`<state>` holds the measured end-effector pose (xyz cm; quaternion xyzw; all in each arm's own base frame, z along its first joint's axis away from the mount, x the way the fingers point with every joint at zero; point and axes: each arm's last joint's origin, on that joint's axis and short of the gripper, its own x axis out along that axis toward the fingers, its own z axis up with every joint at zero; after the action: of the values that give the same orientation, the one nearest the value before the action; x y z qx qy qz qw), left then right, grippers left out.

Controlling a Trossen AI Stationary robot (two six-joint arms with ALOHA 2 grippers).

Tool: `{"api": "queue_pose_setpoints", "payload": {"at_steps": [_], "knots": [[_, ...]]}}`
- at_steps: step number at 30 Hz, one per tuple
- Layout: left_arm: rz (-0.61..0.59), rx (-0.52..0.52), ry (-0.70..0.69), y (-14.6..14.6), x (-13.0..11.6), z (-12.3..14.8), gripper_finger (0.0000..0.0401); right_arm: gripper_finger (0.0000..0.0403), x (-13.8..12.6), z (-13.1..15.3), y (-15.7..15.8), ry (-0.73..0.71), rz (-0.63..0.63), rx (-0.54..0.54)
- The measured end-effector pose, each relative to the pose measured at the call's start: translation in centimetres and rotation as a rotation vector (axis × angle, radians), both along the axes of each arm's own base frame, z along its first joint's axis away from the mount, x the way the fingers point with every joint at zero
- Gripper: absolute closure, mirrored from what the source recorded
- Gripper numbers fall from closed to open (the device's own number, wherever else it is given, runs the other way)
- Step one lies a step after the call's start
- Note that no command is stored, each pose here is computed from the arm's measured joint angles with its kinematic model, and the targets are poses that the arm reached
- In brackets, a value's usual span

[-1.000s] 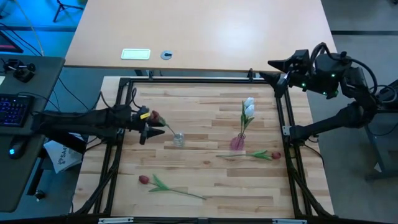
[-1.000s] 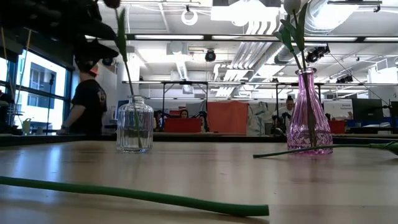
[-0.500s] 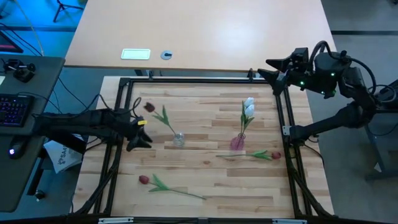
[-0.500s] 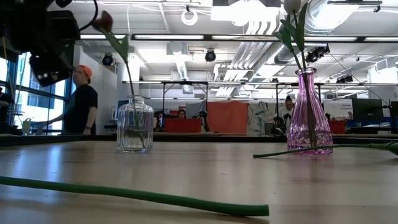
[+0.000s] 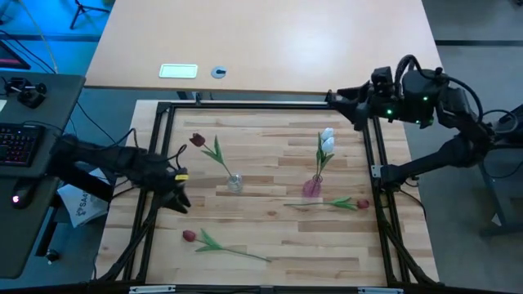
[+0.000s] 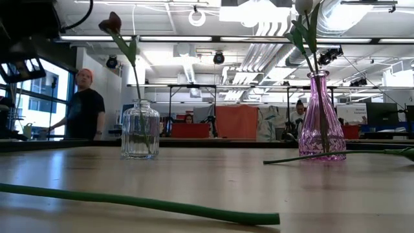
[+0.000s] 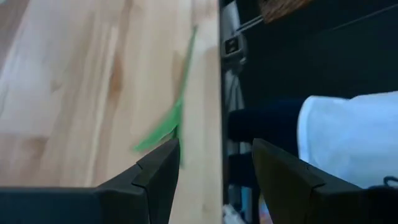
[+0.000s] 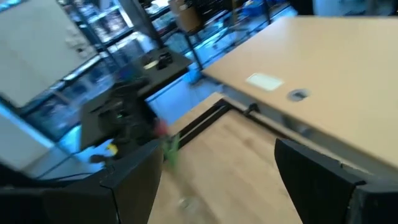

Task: Sort flowers into vase by color
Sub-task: Put the bottom red flower into the transparent vase

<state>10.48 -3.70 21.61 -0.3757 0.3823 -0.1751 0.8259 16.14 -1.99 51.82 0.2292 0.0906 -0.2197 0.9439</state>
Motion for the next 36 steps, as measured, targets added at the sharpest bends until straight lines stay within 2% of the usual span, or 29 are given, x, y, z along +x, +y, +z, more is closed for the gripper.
{"api": "queue_pose_setpoints", "payload": {"at_steps": [6, 12, 15, 19, 22, 25, 28, 31, 36], "knots": [[0.091, -0.033, -0.172, -1.0, 0.7, 1.6, 0.0211, 0.0098, 0.3, -0.1, 0.9, -0.009, 0.169, 0.073], [0.26, -0.085, -0.289, -1.5, 1.5, 2.9, 0.0211, 0.0098, 2.6, -3.8, 3.4, 0.128, 0.409, 0.244], [0.302, -0.131, -0.258, -2.2, 2.1, 2.7, 0.0211, 0.0098, 3.5, -6.3, 5.5, 0.223, 0.515, 0.312], [0.29, -0.164, -0.14, -3.9, 3.4, 2.3, 0.022, 0.0098, 4.9, -9.9, 8.5, 0.275, 0.64, 0.345], [0.237, -0.189, -0.065, -6.0, 4.4, 2.7, 0.023, 0.0098, 5.8, -12.2, 10.9, 0.239, 0.759, 0.397], [0.16, -0.228, -0.072, -8.5, 5.2, 3.8, 0.0237, 0.0098, 6.3, -14.5, 13.1, 0.171, 0.839, 0.468], [0.1, -0.273, -0.111, -10.5, 5.6, 4.9, 0.024, 0.0098, 6.5, -16.4, 15.1, 0.095, 0.87, 0.569], [0.091, -0.294, -0.148, -11.6, 5.4, 5.7, 0.024, 0.0098, 6.7, -18.4, 17.0, 0.061, 0.829, 0.65], [0.084, -0.228, -0.229, -11.2, 4.5, 6.4, 0.024, 0.0098, 8.9, -20.8, 20.1, 0.059, 0.742, 0.705]]}}
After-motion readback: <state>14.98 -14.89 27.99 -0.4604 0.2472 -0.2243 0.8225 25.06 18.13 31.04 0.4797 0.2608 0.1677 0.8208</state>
